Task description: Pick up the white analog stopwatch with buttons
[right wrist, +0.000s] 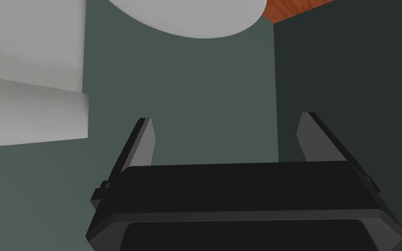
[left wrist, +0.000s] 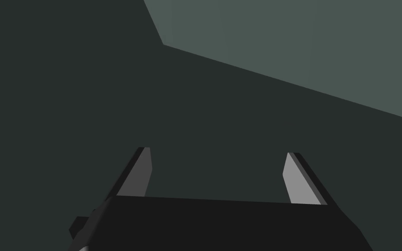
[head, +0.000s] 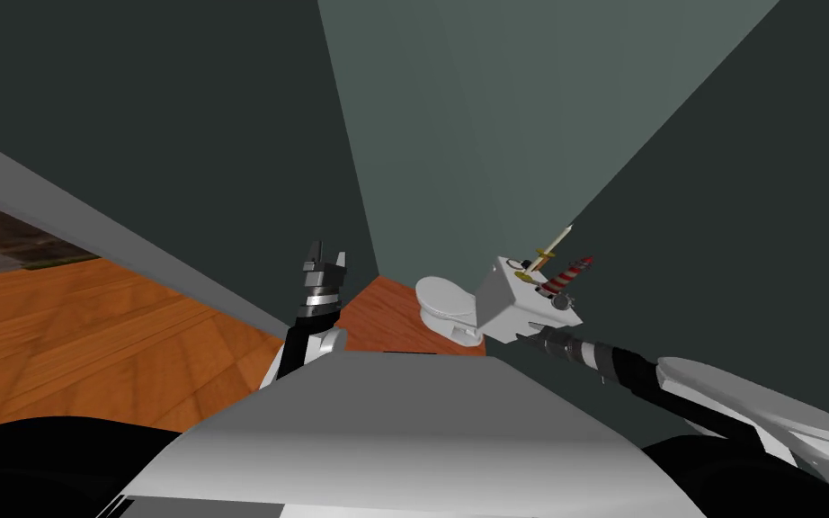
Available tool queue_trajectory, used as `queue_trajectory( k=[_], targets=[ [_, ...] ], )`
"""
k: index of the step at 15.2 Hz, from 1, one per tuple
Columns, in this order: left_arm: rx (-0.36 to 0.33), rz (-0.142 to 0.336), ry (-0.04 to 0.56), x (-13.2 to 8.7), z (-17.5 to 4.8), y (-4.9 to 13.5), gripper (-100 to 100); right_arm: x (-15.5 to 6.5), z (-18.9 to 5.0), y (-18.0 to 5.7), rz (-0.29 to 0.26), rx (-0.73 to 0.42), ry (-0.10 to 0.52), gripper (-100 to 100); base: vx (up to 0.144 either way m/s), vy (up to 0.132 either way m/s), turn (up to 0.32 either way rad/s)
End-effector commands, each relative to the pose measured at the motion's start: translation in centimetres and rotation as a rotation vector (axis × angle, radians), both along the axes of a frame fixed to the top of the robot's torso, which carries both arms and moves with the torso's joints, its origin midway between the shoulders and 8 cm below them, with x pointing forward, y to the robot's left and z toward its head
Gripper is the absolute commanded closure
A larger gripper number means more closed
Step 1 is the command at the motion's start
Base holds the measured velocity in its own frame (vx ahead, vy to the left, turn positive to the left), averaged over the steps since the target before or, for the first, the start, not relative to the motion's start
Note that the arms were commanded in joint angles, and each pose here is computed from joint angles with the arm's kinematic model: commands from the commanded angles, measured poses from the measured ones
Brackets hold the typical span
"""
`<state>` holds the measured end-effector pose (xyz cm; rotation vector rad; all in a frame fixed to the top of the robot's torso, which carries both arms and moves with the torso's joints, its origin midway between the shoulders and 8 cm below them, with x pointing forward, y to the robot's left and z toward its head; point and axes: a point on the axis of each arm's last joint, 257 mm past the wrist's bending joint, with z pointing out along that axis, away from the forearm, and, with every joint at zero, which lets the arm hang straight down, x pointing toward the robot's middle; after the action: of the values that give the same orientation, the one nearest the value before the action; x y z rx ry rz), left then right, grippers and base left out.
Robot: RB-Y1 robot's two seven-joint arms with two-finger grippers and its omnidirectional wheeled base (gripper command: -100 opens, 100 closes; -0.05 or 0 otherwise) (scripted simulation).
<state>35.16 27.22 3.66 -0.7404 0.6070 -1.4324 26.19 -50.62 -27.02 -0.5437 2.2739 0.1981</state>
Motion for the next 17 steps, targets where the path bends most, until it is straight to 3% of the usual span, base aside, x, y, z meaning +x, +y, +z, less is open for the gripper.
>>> queue_trajectory(
  k=[1,2,3,4,7,8,11,15,17],
  targets=[
    [0.000,0.000,0.000,0.0,0.0,0.0,0,-0.2,0.2,-1.0,0.022,-0.043,0.020,-100,0.006,0.008,0.011],
    [0.000,0.000,0.000,0.0,0.0,0.0,0,-0.9,0.1,-3.3,0.031,-0.112,0.054,-100,0.006,0.008,0.027],
    [0.000,0.000,0.000,0.0,0.0,0.0,0,-0.6,0.4,-3.4,0.048,-0.126,0.059,-100,0.007,0.004,0.035],
    [0.000,0.000,0.000,0.0,0.0,0.0,0,-1.3,0.3,-5.3,0.058,-0.188,0.089,-100,0.009,0.004,0.047],
    [0.000,0.000,0.000,0.0,0.0,0.0,0,-1.2,1.1,-7.9,0.097,-0.284,0.130,-100,0.012,-0.002,0.041],
    [0.000,0.000,0.000,0.0,0.0,0.0,0,-1.2,1.1,-7.9,0.099,-0.285,0.131,-100,0.011,-0.003,0.009],
    [0.000,0.000,0.000,0.0,0.0,0.0,0,-1.7,2.1,-11.8,0.142,-0.421,0.192,-100,0.015,-0.004,0.034],
    [0.000,0.000,0.000,0.0,0.0,0.0,0,-1.7,3.7,-15.3,0.194,-0.553,0.250,-100,0.025,-0.003,0.045],
    [0.000,0.000,0.000,0.0,0.0,0.0,0,-1.3,4.1,-15.5,0.202,-0.566,0.253,-100,0.025,-0.002,0.021]
  ],
)
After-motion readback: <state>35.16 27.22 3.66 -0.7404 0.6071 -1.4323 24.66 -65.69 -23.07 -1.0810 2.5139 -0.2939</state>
